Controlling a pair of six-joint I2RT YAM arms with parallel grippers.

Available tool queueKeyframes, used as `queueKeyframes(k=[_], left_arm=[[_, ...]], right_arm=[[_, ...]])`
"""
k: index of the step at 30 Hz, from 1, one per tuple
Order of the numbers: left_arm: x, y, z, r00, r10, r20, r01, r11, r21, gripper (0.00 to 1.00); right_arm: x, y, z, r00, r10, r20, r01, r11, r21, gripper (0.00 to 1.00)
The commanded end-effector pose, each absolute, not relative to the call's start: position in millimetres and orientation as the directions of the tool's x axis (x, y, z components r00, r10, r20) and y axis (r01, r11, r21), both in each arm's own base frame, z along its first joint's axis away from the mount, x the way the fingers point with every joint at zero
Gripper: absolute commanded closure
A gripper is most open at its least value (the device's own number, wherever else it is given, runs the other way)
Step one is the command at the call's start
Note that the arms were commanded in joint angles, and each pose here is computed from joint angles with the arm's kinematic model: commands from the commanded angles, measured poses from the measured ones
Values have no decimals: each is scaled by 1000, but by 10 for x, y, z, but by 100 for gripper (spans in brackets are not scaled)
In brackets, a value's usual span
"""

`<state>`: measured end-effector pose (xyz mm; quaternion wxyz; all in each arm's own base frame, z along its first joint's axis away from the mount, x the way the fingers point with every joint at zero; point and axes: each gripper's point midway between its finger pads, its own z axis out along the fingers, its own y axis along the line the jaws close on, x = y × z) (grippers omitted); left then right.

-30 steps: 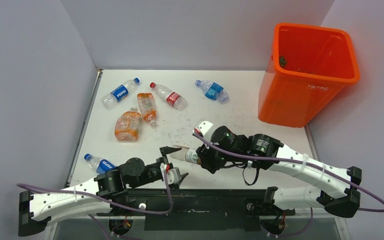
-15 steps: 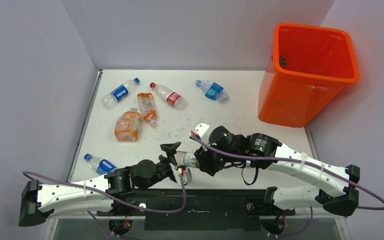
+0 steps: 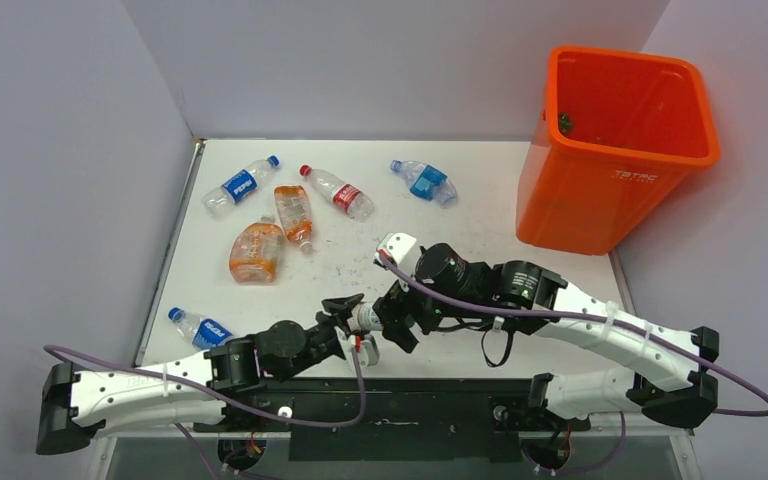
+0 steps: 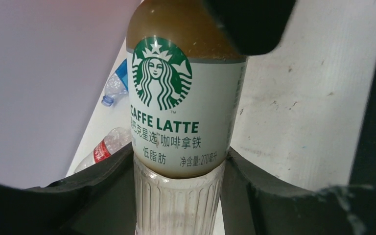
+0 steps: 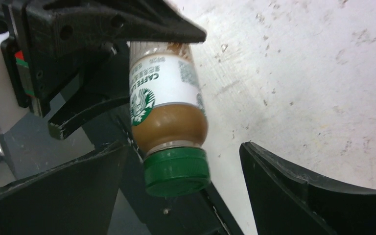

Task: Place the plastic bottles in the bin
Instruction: Pick up the plastic bottle at the center of the board.

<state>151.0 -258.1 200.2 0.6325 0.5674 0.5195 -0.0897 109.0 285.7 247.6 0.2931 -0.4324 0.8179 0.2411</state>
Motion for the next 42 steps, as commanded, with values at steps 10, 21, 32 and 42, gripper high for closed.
queueKeyframes(k=[10, 21, 32, 42], left_arm=[[1142, -2933, 3325, -77, -281, -956, 940, 299, -164, 70], [1366, -2880, 3203, -310, -378, -872, 899, 182, -398, 75], [1330, -2885, 3141, -223, -348, -911, 927, 212, -308, 78], [1276, -2902, 3073, -168, -317, -934, 943, 223, -245, 78]], right_arm=[[1391, 2298, 4304, -67, 401, -913, -784, 545, 297, 10], [1549, 2687, 4037, -82, 526, -847, -782, 493, 381, 10], [1701, 2986, 4050, -77, 494, -866, -769, 523, 368, 2], [1753, 3316, 3838, -154, 400, -903, -769, 526, 364, 50]])
